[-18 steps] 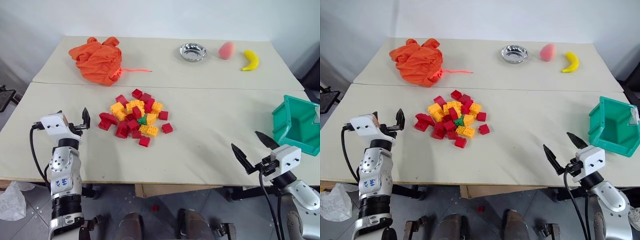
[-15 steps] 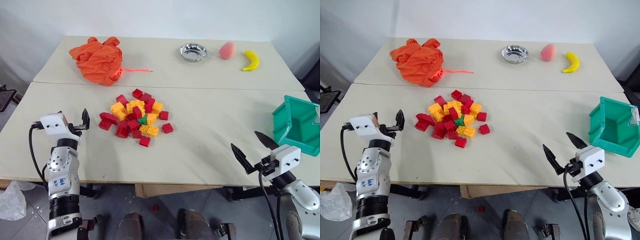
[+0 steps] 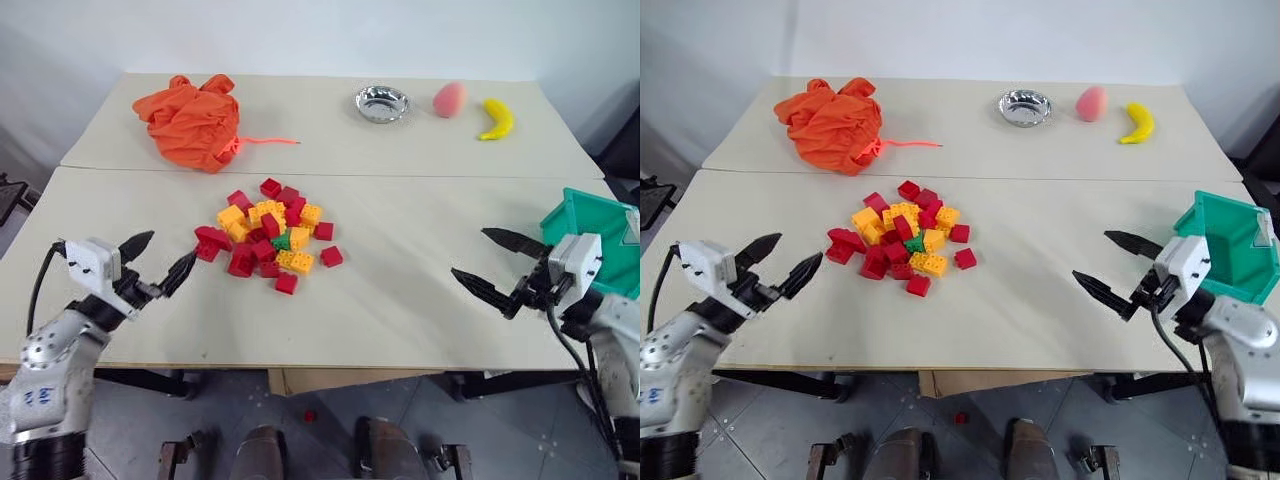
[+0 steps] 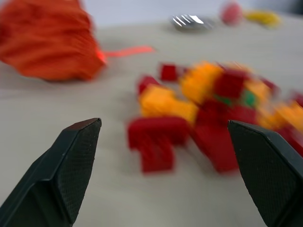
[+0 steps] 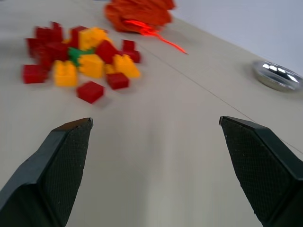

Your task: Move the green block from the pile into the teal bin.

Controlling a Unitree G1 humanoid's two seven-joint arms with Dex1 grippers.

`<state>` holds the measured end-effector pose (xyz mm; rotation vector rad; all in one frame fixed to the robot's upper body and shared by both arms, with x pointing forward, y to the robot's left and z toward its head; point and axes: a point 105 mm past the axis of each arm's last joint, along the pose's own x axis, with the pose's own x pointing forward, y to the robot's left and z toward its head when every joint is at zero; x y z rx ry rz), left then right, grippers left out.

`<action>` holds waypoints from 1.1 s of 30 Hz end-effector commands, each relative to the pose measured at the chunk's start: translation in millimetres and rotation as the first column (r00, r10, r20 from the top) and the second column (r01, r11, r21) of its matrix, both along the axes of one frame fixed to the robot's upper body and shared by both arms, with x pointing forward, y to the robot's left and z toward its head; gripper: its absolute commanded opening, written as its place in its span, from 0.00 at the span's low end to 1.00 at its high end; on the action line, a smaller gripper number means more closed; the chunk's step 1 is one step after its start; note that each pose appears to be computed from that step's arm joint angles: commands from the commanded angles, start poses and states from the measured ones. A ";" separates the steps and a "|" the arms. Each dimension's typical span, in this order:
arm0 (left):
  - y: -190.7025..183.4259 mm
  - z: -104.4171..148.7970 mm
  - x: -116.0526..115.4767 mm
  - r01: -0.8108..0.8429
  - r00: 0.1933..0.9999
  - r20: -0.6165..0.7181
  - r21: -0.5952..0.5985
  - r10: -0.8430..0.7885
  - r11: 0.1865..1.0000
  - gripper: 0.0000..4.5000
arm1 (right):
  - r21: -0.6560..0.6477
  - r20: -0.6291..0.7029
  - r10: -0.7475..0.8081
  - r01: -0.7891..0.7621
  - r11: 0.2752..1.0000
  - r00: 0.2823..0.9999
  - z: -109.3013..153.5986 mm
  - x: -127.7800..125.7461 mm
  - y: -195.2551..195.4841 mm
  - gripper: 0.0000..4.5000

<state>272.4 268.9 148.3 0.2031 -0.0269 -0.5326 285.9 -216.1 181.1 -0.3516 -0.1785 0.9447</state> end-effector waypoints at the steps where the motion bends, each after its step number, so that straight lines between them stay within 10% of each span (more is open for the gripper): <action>1: -5.5 8.4 -15.1 0.092 0.996 0.005 0.053 -0.092 0.994 1.00 | -0.051 -0.010 0.093 -0.093 0.994 0.996 -0.8 -2.7 12.4 1.00; 9: -43.7 -6.8 -17.2 0.338 0.941 -0.053 0.087 -0.334 0.937 0.52 | -0.053 -0.051 0.129 -0.131 0.990 0.990 -7.3 -3.3 20.8 1.00; 16: -103.4 -3.2 29.3 0.539 0.839 -0.096 0.008 -0.536 0.842 0.02 | -0.043 -0.038 0.064 -0.066 0.997 0.997 -6.6 -1.3 12.9 1.00; 23: -165.9 14.1 90.6 0.576 0.803 -0.118 -0.094 -0.584 0.812 0.01 | -0.021 -0.003 0.028 -0.028 0.999 1.000 -4.2 -1.8 15.4 1.00; 33: -144.8 23.1 149.9 0.343 0.921 -0.177 -0.054 -0.348 0.938 0.01 | 0.001 0.025 0.019 -0.020 1.000 1.000 -0.8 -0.1 25.5 1.00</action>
